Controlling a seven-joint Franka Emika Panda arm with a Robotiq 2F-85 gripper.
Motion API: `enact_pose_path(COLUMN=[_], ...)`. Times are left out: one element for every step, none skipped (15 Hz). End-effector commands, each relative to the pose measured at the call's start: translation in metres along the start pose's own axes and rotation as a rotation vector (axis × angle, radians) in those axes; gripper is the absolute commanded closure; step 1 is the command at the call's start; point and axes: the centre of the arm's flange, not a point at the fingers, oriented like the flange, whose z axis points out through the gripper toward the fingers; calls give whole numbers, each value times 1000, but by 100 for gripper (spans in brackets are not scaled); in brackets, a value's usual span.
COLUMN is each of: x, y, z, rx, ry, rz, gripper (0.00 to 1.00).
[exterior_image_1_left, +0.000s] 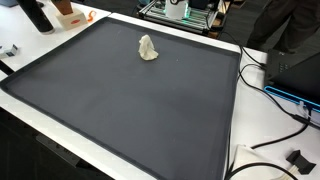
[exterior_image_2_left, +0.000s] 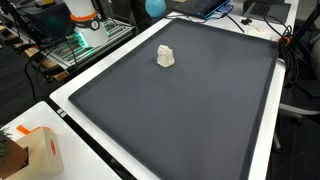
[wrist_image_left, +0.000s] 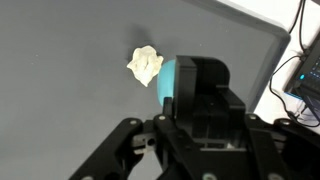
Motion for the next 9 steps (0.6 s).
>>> enact_pose_path(x=[-8, -8, -9, -10, -9, -9, -4, -5, -6], y=[5, 6, 7, 7, 9, 12, 7, 8, 9], z=[-15, -18, -20, -22, -26, -29, -19, -22, -24], rx=[76, 88, 101, 111, 121, 141, 88, 98, 102], ry=[10, 16, 18, 25, 32, 39, 28, 33, 37], rz=[-14, -18, -22, -31, -107, -153, -85, -114, -128], gripper=[75, 75, 75, 75, 75, 75, 50, 50, 50])
